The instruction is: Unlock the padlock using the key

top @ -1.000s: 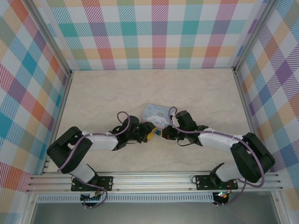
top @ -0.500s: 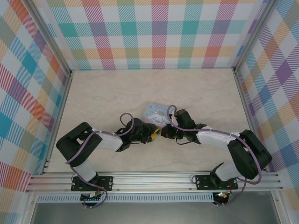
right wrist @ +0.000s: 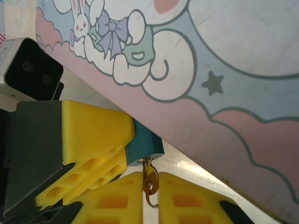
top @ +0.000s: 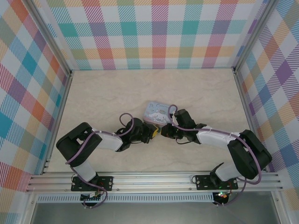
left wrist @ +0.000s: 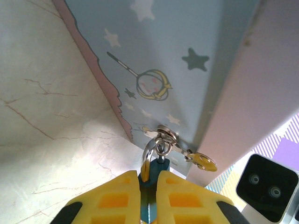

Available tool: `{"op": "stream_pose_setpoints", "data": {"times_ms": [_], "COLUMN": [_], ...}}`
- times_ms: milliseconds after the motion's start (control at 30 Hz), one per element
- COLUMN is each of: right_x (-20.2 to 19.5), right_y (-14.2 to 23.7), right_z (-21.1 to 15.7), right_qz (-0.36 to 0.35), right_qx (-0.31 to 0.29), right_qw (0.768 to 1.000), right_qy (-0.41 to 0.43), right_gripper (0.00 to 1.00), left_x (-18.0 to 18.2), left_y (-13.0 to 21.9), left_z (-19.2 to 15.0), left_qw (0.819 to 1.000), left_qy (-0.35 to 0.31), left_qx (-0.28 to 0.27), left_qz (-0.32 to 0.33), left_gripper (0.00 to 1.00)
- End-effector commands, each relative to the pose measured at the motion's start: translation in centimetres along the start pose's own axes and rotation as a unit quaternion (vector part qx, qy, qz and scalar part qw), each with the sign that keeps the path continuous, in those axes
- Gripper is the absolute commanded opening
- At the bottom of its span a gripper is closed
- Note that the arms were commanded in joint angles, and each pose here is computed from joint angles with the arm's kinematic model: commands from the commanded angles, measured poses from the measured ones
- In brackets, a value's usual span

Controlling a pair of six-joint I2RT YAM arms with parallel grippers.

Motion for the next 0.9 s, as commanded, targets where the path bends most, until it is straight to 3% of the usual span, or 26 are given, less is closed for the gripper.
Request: {"op": "stream_pose_setpoints", "data": {"times_ms": [0,267,400,500,633,867], "right_x": [1.1,0.3,0.0,0.5,0.9,0.1], "right_y": [0.6,2.1,3.1,3.5,3.3,1.9], "right_z": [0.2,0.0,-0.1,-0.5,-2.2,-3.0], "right_qz": [0.027,-0.018,-0.034,-0.033,-0.058,-0.093], "right_qx": [-0.009,-0.044,-0.076,-0.102,-0.132,-0.139], "right_qw": [0.999,0.997,0.986,0.966,0.919,0.887], "right_qy": [0.019,0.069,0.142,0.235,0.366,0.430], "right_gripper": [0.19,0.39,0.41,0.41,0.44,0.45], "left_x": [-1.1,-1.4,-1.6,-1.7,-1.9,-1.9], "left_y": [-0.3,-0.3,-0.4,-0.4,-0.4,-0.2], "left_z": [-0.4,-0.2,-0.1,-0.1,-0.1,0.0], "left_qw": [1.000,1.000,1.000,1.000,1.000,1.000], "left_qy": [-0.008,-0.013,-0.013,-0.013,-0.014,-0.015], "left_qx": [0.000,-0.007,-0.007,-0.008,-0.007,-0.010], "left_qz": [-0.019,-0.018,-0.020,-0.021,-0.023,-0.021], "left_gripper": [0.00,0.00,0.00,0.00,0.00,0.00]}}
Point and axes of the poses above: each hand's point on the last joint's axis, 136 mm out from that joint toward the fingers, its own y axis back along the fingers, its own x axis along the line the jaws close on, z = x × y, the point moved 9 cm from there along y, back along the fingers, and after that the axes turned 10 degrees about -y, right-handed, at the moved point
